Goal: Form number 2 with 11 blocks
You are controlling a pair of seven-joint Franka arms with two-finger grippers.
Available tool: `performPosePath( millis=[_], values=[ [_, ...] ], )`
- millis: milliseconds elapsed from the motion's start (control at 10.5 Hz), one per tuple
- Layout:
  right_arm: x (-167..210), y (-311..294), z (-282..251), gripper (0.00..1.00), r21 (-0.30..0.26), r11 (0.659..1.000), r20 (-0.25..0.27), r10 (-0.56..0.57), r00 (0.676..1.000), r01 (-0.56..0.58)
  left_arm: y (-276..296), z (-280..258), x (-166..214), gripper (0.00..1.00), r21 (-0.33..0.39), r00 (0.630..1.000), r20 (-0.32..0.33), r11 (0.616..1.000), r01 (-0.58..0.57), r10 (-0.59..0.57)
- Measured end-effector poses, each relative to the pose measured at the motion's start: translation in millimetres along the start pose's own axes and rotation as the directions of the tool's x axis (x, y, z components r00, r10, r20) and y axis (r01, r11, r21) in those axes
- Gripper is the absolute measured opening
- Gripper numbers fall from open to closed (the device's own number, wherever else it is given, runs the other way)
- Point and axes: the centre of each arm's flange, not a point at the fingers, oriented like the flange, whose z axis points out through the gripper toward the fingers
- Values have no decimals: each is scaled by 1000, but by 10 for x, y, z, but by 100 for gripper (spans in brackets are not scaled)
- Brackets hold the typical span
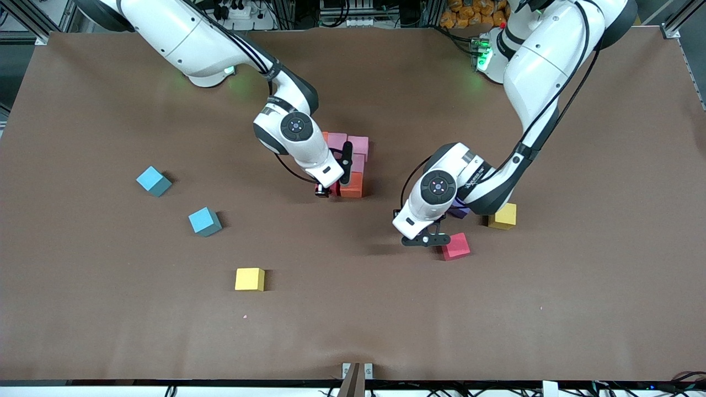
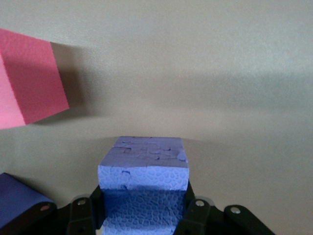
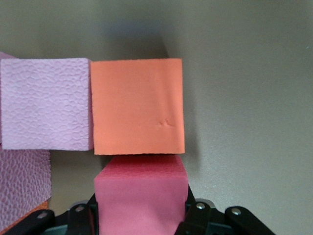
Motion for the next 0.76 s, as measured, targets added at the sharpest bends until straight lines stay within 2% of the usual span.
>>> performPosePath(
  millis=[382, 763],
  values=[
    [22, 18, -7, 60, -7, 1000, -16, 7, 1000, -7, 51, -312, 62, 56, -34, 982, -43, 983, 180, -182],
    [49, -29, 45, 60, 0, 1000, -15, 15, 1000, -15, 74, -529, 58, 56, -63, 913, -59, 914, 401, -405]
  ],
)
